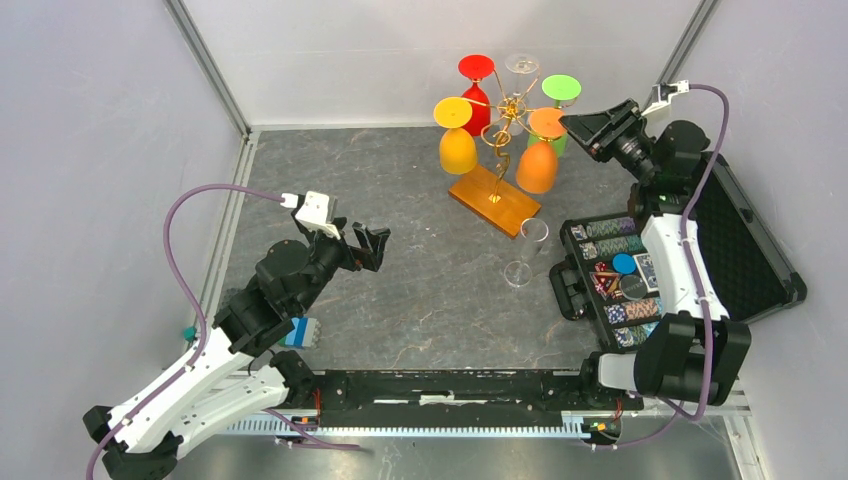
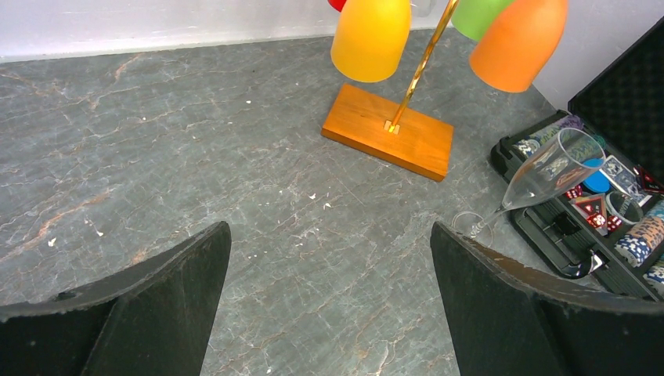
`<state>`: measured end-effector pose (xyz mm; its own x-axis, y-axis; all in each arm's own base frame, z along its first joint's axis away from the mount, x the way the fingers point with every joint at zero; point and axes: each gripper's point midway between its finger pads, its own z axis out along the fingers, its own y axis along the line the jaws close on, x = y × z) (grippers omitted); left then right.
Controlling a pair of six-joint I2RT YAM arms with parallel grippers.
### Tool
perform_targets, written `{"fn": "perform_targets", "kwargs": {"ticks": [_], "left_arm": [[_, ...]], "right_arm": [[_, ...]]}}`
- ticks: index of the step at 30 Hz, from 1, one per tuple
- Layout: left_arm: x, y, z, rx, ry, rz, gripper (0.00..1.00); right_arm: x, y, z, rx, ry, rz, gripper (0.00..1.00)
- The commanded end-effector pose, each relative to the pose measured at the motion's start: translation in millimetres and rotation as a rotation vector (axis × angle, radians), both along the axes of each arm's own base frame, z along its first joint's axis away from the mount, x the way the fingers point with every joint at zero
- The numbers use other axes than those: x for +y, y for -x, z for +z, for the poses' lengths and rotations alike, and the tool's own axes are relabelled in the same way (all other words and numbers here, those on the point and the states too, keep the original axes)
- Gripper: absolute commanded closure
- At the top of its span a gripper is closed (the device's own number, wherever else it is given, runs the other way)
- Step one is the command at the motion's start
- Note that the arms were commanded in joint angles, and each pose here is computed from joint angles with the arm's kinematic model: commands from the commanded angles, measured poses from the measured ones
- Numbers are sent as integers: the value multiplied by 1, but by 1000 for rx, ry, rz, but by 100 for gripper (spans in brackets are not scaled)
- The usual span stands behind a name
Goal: Take the wine glass off the wine glass rack
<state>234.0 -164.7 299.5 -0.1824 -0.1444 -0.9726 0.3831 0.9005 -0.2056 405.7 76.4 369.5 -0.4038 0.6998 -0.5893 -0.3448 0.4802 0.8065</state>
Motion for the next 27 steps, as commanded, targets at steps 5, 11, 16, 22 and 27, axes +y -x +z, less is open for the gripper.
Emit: {"fn": "perform_targets", "kwargs": {"ticks": [5, 11, 16, 22, 27], "left_arm": [[-1, 3, 15, -22, 33, -14, 0], [0, 3, 16, -23, 31, -11, 0], [0, 3, 16, -26, 30, -11, 0], [2, 4, 17, -30, 29, -6, 0], [3, 4, 16, -31, 29, -4, 0]], "right_arm": [[6, -9, 3, 5, -56, -7, 70], [2, -11, 4, 15, -69, -47, 93], [-2, -10, 10, 19, -93, -80, 100], [-3, -1, 22, 20, -118, -96, 100], [-1, 6, 29, 28, -148, -92, 100]]}}
